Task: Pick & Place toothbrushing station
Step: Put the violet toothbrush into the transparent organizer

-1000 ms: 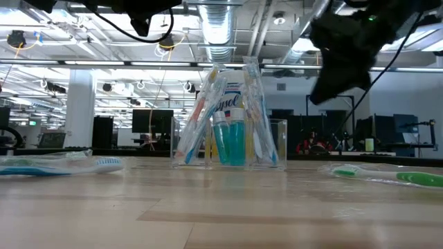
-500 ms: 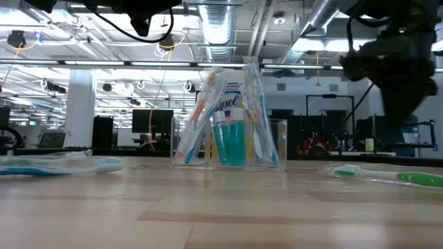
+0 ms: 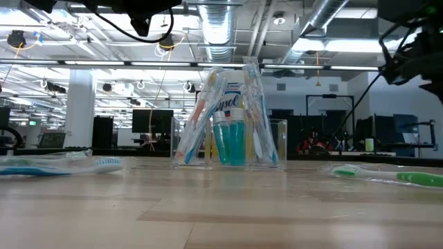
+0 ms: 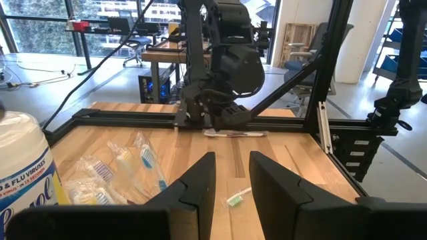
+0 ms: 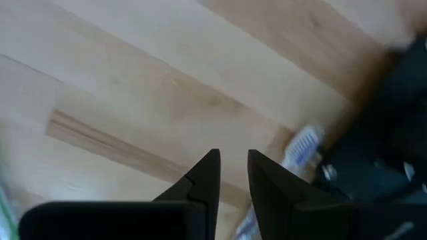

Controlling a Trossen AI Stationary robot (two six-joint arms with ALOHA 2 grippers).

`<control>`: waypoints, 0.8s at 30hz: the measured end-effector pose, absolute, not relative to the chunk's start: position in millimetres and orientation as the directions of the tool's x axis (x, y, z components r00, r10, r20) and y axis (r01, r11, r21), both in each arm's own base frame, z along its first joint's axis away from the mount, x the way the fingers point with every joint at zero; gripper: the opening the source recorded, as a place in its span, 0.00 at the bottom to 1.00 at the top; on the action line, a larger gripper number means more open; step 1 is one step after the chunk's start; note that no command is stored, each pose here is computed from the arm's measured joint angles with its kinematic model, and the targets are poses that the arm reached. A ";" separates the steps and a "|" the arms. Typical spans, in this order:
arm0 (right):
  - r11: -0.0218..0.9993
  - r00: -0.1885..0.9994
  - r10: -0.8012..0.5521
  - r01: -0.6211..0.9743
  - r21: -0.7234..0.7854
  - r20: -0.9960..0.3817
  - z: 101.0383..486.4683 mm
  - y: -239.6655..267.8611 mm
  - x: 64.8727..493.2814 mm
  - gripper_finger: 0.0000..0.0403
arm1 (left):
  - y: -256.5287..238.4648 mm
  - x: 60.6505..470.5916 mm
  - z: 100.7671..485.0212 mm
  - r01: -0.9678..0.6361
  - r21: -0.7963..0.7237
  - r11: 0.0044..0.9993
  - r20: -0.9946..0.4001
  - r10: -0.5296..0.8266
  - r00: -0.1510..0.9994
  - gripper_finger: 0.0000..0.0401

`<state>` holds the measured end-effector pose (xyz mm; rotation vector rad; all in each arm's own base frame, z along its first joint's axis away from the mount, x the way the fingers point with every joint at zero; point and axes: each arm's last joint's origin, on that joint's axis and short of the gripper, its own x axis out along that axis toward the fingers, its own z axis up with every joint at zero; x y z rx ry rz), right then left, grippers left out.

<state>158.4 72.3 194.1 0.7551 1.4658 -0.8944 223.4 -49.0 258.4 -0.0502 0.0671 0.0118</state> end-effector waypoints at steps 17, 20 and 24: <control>0.413 -0.155 -0.009 0.899 -0.145 -0.988 194.4 105.7 135.0 0.17 | -49.0 223.4 258.4 -0.014 -0.050 0.999 -0.068 0.010 0.998 0.22; 0.394 -0.150 -0.012 0.908 -0.143 -0.989 194.3 112.4 130.3 0.17 | -49.0 223.4 258.4 -0.014 -0.050 0.999 -0.068 0.010 0.998 0.22; 0.373 -0.138 -0.009 0.919 -0.131 -0.990 194.1 121.8 123.9 0.17 | -49.0 223.4 258.4 -0.014 -0.050 0.999 -0.068 0.010 0.998 0.22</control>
